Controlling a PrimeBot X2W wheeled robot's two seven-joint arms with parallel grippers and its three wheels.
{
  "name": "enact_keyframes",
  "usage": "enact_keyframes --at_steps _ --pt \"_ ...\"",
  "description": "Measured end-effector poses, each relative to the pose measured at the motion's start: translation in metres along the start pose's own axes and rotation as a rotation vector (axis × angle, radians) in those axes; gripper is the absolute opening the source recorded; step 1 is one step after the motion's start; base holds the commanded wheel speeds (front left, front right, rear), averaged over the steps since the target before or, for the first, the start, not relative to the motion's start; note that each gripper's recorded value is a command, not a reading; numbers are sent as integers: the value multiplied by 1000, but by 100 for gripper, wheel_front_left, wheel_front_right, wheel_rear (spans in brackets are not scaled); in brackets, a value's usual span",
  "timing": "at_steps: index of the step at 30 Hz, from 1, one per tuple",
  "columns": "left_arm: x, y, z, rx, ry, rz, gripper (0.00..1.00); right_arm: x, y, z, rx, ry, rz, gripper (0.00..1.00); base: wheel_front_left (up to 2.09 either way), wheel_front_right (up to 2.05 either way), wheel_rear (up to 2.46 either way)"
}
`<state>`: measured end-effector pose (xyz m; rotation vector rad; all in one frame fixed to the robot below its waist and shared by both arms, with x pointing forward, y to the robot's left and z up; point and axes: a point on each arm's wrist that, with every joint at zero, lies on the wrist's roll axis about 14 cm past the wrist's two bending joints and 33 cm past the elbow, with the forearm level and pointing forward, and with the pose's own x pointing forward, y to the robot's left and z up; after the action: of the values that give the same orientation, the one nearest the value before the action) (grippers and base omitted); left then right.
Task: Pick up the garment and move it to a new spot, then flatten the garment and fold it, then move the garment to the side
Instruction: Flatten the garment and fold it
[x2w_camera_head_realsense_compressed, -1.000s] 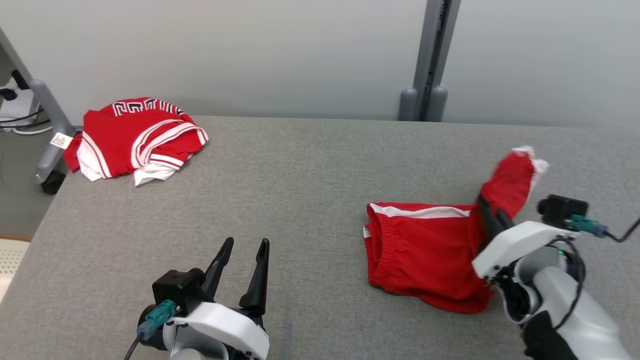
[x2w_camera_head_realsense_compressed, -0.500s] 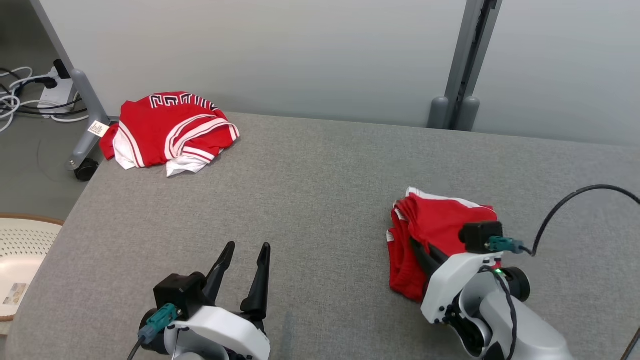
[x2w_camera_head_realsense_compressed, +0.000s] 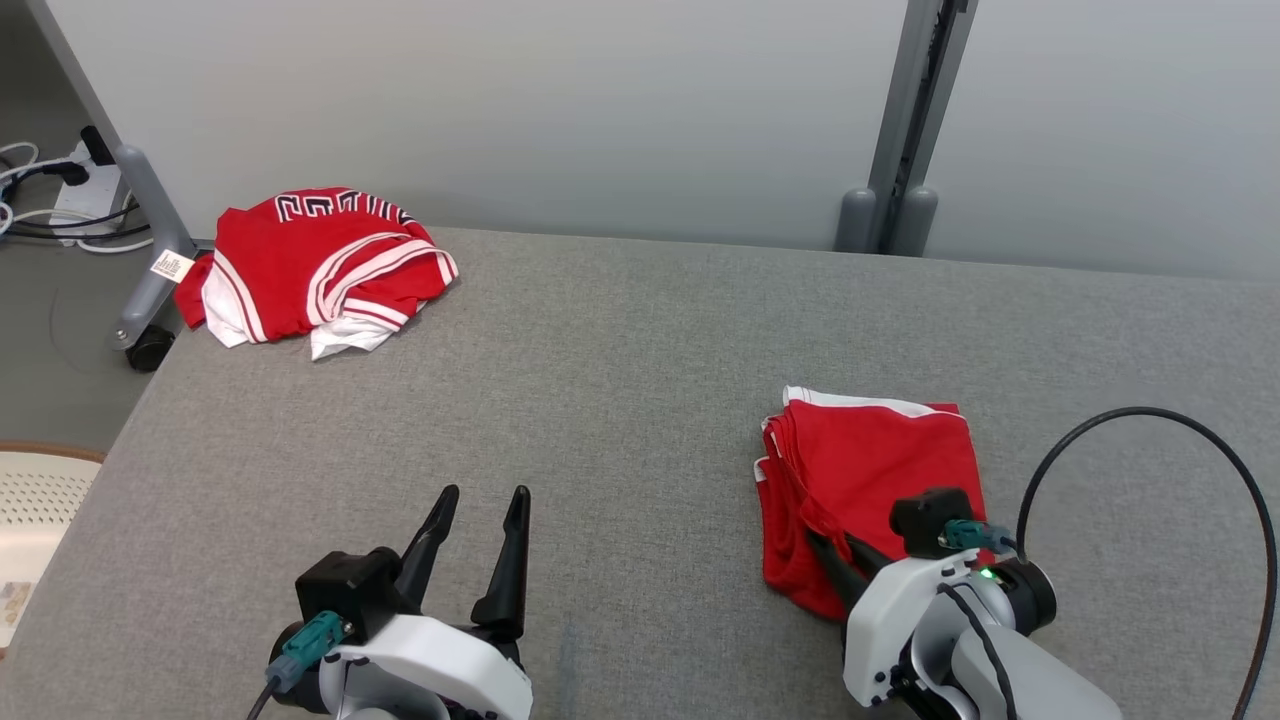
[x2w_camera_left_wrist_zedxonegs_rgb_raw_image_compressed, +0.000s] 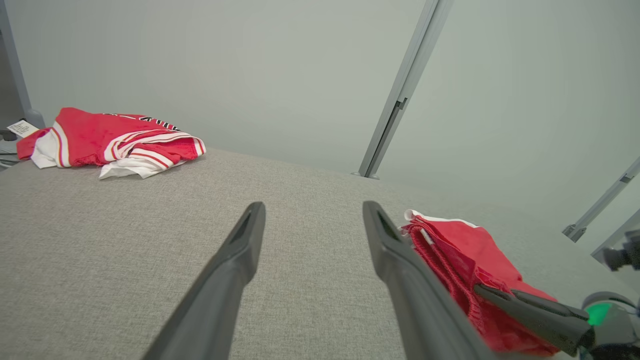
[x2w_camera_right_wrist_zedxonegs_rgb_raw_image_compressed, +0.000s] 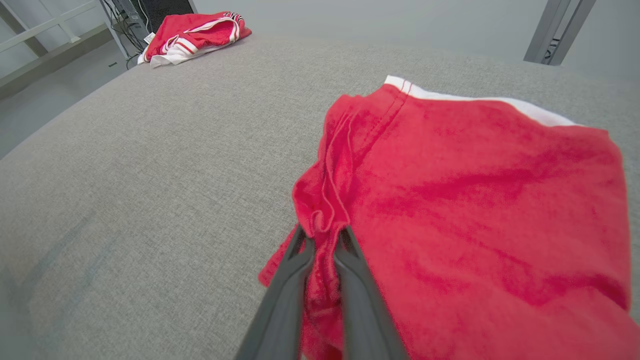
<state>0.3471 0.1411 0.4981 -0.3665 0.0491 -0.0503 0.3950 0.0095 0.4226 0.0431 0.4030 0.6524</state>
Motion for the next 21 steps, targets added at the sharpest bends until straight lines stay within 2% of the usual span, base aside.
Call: enact_keyframes --at_steps 1,2,3,9,12,17,21 --pt "1 -1 0 0 1 -2 100 0 0 0 1 -6 0 32 0 0 0" --pt "1 -1 -1 1 2 -4 100 0 1 1 6 -14 0 47 0 0 0" --pt "1 -2 -1 1 3 -6 100 0 2 3 10 -25 0 100 0 0 0" --pt "3 -6 -3 3 8 -19 100 -5 -2 10 51 -89 -23 100 0 0 0" --pt "3 -8 -5 3 14 -25 100 -8 -10 20 116 -140 -55 100 0 0 0" --pt "4 -10 -5 5 15 -33 100 -19 -43 33 171 -207 -144 100 0 0 0" --pt "3 -10 -6 5 17 -31 100 -27 -69 51 173 -276 -205 100 0 0 0"
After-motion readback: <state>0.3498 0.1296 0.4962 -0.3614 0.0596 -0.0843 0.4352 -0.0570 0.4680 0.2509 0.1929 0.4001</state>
